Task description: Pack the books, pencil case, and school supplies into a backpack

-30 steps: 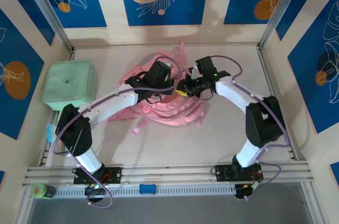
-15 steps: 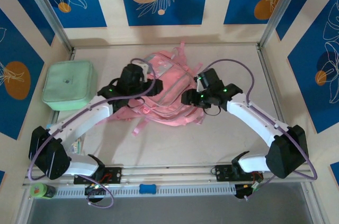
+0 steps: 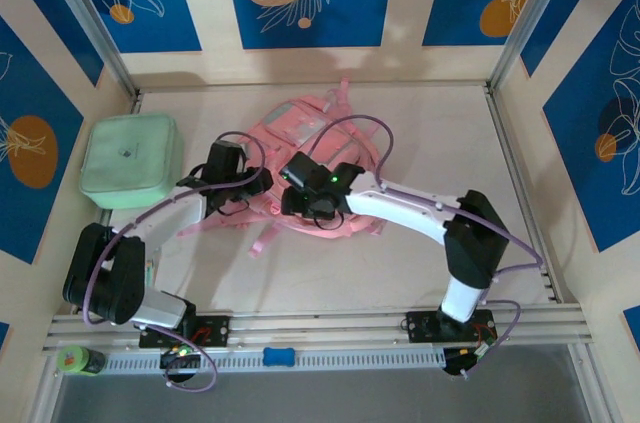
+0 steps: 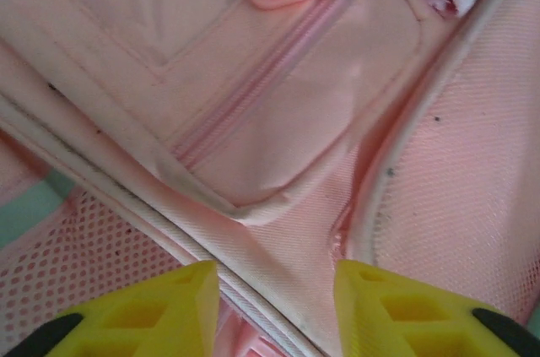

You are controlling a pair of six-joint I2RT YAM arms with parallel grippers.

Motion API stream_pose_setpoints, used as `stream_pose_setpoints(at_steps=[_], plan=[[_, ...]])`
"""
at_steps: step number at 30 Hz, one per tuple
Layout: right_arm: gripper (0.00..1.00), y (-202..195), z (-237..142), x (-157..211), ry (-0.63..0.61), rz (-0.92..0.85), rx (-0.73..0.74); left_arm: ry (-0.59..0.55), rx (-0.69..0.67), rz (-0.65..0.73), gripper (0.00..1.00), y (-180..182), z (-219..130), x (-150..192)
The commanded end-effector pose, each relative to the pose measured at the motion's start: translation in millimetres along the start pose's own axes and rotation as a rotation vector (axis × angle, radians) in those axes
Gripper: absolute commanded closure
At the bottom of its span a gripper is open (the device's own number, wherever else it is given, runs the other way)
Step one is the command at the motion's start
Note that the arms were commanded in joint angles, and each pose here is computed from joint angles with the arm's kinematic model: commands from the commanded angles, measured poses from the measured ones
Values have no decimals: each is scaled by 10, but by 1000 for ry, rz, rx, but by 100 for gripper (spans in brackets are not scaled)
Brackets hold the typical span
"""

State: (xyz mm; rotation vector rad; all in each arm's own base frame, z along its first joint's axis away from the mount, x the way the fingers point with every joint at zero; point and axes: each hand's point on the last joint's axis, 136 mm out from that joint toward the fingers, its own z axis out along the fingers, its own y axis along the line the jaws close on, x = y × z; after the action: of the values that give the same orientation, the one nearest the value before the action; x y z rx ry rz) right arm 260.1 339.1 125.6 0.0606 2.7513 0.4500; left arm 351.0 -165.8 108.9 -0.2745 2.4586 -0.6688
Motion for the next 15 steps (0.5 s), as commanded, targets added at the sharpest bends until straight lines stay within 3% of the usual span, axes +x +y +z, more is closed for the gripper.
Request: stream_pose_setpoints(at_steps=[1,4,8,11,15], plan=[[34,60,133,-181,-86,131,32,-45,70,-91,66,-21,55,-119],[35,52,248,-253,-117,194,56,-75,91,-114,67,10,87,-119],[38,10,426,-300,-154,280,81,-29,69,-158,79,90,228,-30],[43,-33,483,-321,-179,305,135,-57,88,-186,77,141,277,7],[40,-77,455,-352,-230,332,196,-11,61,-187,78,215,364,120]])
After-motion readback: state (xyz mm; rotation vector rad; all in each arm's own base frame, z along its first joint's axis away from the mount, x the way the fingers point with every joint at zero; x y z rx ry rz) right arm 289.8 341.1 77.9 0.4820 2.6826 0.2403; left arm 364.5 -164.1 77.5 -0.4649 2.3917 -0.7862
